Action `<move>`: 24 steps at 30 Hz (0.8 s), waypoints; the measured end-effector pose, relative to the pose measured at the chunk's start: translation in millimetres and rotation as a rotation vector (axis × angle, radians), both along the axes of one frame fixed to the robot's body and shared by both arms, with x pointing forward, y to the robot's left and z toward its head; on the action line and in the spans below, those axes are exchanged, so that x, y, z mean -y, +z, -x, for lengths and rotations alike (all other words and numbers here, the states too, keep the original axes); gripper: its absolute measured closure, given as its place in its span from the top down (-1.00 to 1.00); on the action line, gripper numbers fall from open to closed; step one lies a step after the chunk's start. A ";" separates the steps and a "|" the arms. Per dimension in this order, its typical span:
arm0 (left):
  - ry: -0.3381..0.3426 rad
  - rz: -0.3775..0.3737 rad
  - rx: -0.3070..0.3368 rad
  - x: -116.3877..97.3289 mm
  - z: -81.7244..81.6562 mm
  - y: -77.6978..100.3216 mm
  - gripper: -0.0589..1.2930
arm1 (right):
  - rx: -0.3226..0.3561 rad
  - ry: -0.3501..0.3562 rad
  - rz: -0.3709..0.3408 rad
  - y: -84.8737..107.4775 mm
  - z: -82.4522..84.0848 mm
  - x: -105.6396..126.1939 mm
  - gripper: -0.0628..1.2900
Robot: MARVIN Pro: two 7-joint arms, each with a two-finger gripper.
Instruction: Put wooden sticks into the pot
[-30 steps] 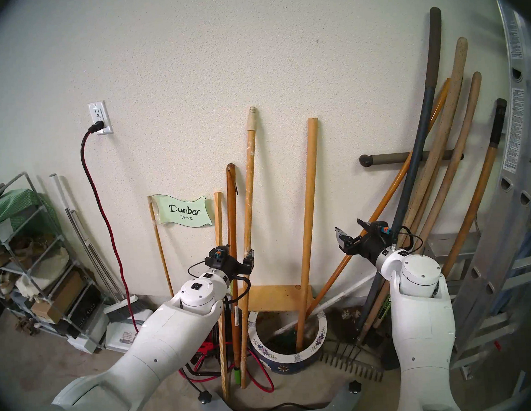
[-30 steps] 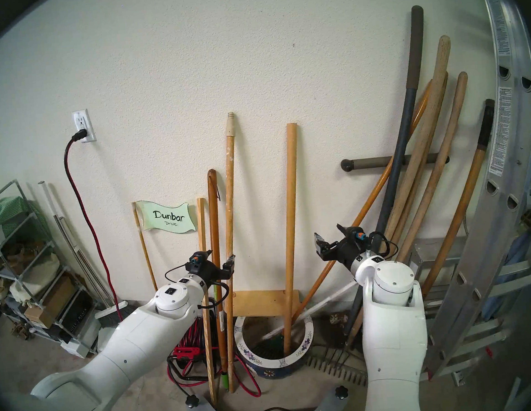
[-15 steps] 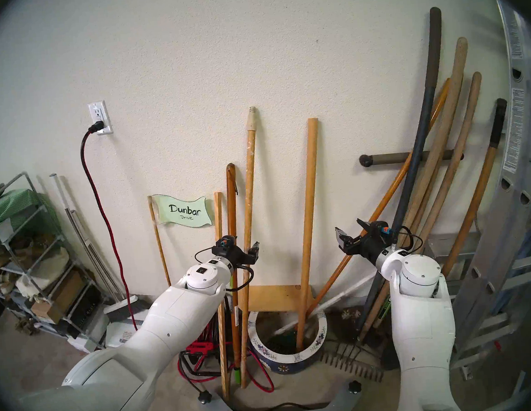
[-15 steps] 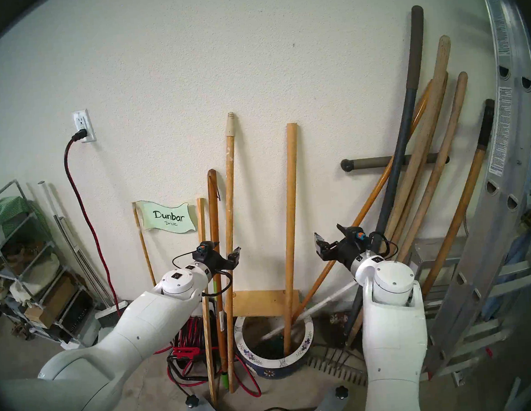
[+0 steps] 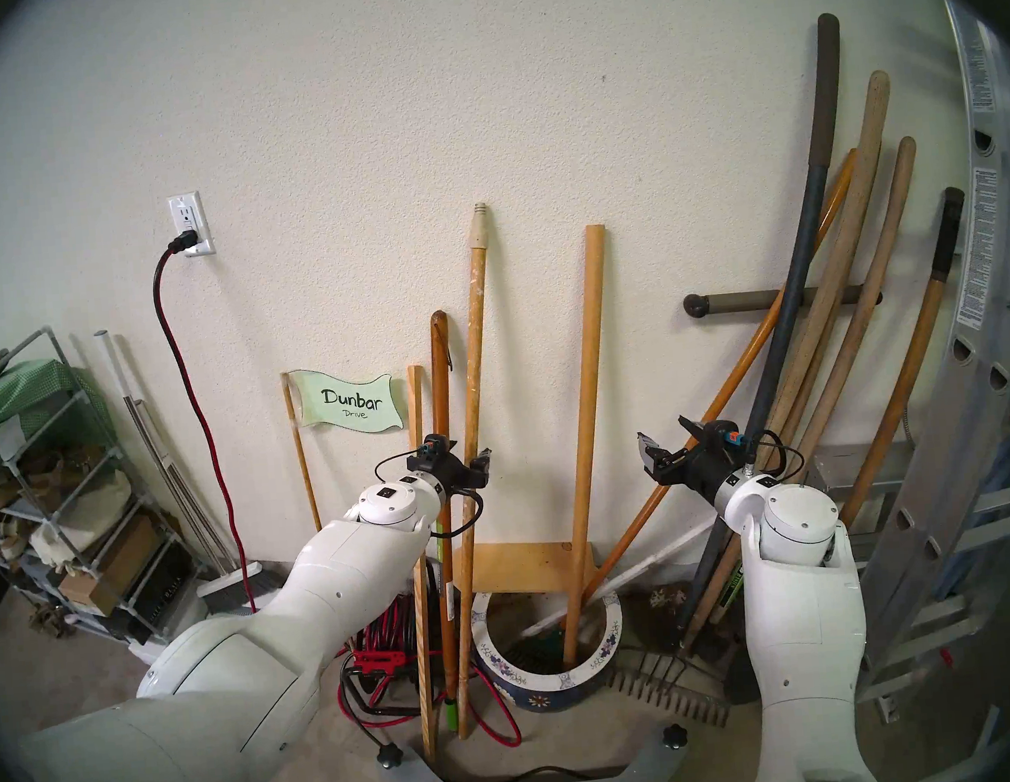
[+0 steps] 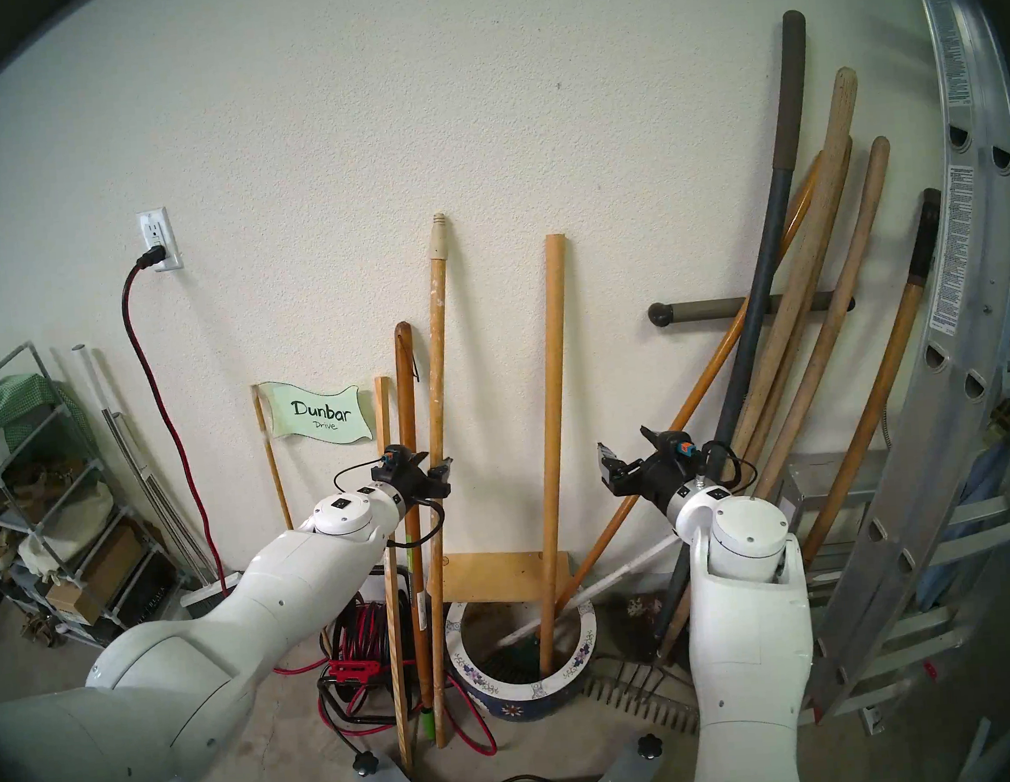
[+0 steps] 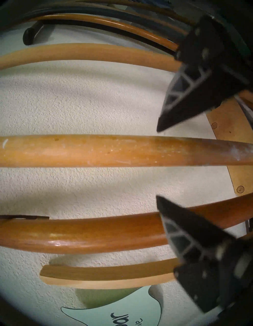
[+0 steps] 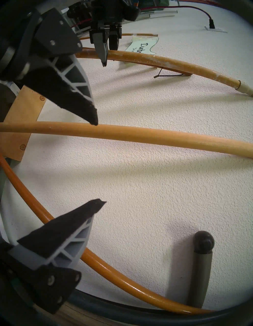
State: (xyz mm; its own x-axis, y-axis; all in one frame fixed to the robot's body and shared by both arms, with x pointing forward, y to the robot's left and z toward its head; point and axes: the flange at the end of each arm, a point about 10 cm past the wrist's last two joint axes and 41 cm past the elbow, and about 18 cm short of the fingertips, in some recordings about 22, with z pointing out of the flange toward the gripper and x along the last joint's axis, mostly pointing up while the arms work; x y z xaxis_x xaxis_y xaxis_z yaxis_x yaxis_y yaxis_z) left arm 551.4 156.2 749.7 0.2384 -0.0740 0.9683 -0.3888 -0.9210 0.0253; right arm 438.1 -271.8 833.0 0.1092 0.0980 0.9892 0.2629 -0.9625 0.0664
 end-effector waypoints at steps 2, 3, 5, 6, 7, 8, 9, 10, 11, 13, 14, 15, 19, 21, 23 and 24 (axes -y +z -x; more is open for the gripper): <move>0.000 0.005 -0.003 1.0 -1.9 -1.3 0.77 | 0.000 0.000 0.000 0.0 0.0 0.0 0.87; 0.000 0.006 -0.003 0.8 -2.4 -1.5 0.54 | 0.000 0.000 0.000 0.0 0.0 0.0 0.87; -0.001 0.009 -0.002 0.7 -3.5 -2.3 -0.35 | 0.000 0.000 0.000 0.0 0.0 0.0 0.87; -0.001 0.011 -0.001 0.9 -3.9 -2.6 -0.59 | 0.000 0.000 0.000 0.0 0.0 0.0 0.87; -0.001 0.012 0.001 1.1 -4.2 -2.9 -0.61 | 0.000 0.000 0.000 0.0 0.0 0.0 0.87; 0.000 0.015 0.003 1.4 -4.3 -3.2 -0.61 | 0.000 0.000 0.000 0.0 0.0 0.0 0.87; 0.001 0.018 0.005 1.6 -4.3 -3.4 -0.61 | 0.000 0.000 0.000 0.0 0.0 0.0 0.87; 0.004 0.021 0.007 1.6 -4.2 -3.4 -0.61 | 0.000 0.000 0.000 0.0 0.0 -0.1 0.87; 0.008 0.025 0.008 1.6 -4.0 -3.3 -0.61 | 0.000 0.000 0.000 0.0 0.0 -0.1 0.87; 0.017 0.046 0.016 3.9 -1.5 -3.0 -0.61 | 0.000 0.000 0.000 0.0 0.0 -0.1 0.88; 0.022 0.056 0.020 4.8 -0.4 -2.6 -0.61 | 0.000 0.000 0.000 0.0 0.0 -0.1 0.88; 0.027 0.068 0.027 6.1 0.6 -1.7 -0.61 | 0.000 0.000 0.000 0.1 0.0 -0.1 0.88; 0.033 0.108 0.061 11.4 4.3 3.9 -0.61 | 0.000 0.000 0.000 0.1 0.0 -0.1 0.88; 0.034 0.129 0.082 14.3 7.9 6.5 -0.61 | 0.000 0.000 0.000 0.1 0.0 -0.1 0.88; 0.035 0.139 0.094 15.2 10.6 7.7 -0.61 | 0.000 0.000 0.000 0.1 0.0 -0.1 0.88; 0.036 0.143 0.100 15.3 12.2 8.2 -0.61 | 0.000 0.000 0.000 0.1 0.0 -0.1 0.88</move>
State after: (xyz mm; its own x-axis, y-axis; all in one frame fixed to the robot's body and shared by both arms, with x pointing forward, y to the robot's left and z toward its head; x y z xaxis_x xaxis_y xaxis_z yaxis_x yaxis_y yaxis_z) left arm 539.2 140.9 757.8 0.1404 0.0733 0.9874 -0.3624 -0.9242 0.1202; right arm 438.1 -271.7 833.1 0.1088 0.0977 0.9892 0.2633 -0.9625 0.0661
